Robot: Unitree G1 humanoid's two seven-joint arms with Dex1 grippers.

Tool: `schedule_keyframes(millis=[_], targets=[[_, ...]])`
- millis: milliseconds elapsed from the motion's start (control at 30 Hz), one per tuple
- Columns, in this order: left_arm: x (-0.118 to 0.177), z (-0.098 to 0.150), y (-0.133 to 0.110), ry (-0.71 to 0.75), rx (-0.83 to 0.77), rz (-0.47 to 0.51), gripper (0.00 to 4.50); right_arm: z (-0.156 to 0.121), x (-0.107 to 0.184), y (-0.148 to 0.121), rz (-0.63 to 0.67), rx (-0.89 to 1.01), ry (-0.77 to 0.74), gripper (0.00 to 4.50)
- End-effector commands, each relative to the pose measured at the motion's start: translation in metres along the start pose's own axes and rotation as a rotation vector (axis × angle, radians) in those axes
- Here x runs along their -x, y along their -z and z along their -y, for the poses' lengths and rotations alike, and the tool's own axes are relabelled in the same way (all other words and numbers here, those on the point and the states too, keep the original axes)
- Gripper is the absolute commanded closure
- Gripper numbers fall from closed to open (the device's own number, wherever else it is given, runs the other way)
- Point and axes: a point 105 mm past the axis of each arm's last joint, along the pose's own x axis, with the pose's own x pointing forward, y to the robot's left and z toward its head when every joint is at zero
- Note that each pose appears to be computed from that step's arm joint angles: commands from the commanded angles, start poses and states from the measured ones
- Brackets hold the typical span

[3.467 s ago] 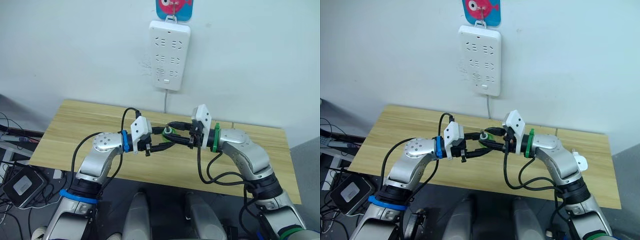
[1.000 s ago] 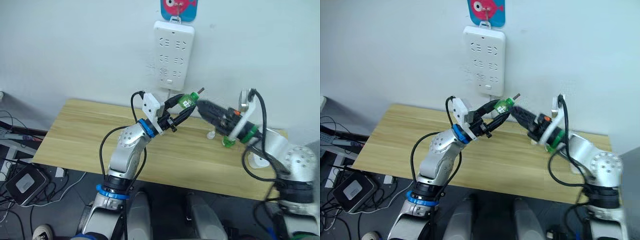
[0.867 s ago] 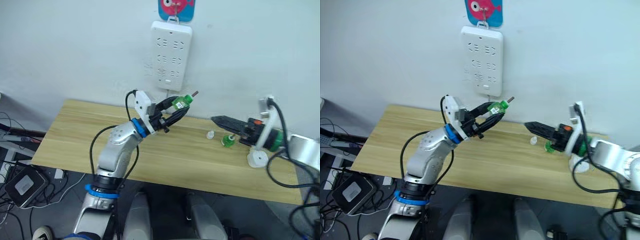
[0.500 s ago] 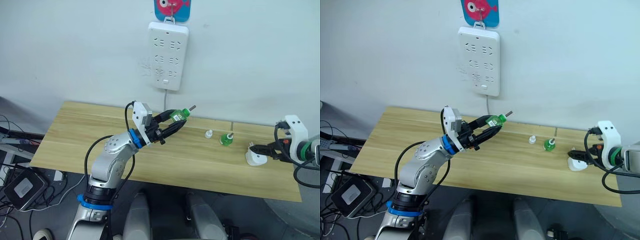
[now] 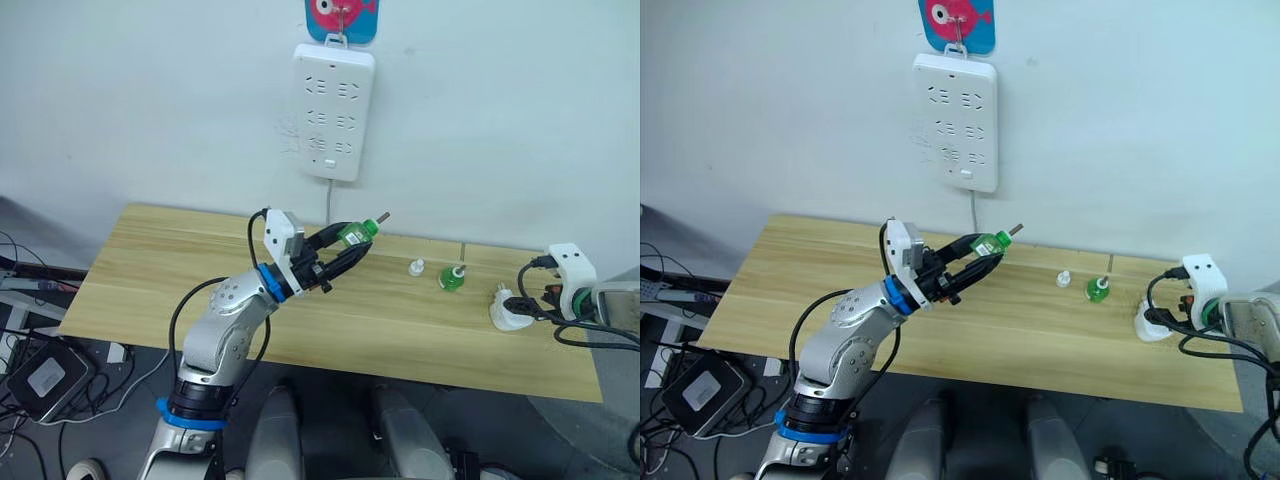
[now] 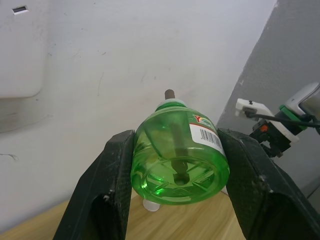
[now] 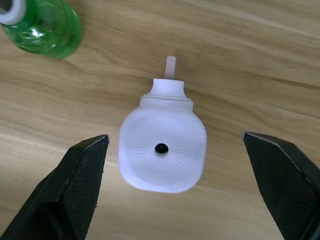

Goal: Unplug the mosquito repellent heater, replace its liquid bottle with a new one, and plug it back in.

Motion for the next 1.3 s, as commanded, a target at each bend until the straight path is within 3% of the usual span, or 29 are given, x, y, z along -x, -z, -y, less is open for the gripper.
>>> schedule_keyframes(millis=[33, 867, 1300], targets=[[0.001, 0.005, -0.010, 0.006, -0.036, 0.027, 2.28, 0.007, 0.000, -0.001, -0.010, -0.014, 0.029, 0.04], [0.002, 0.002, -0.011, 0.007, -0.059, -0.004, 2.28, 0.009, -0.024, 0.005, -0.085, -0.066, -0.002, 0.04], [0.003, 0.002, -0.009, 0.007, -0.063, -0.012, 2.28, 0.013, -0.020, 0.008, -0.117, -0.084, -0.009, 0.04]])
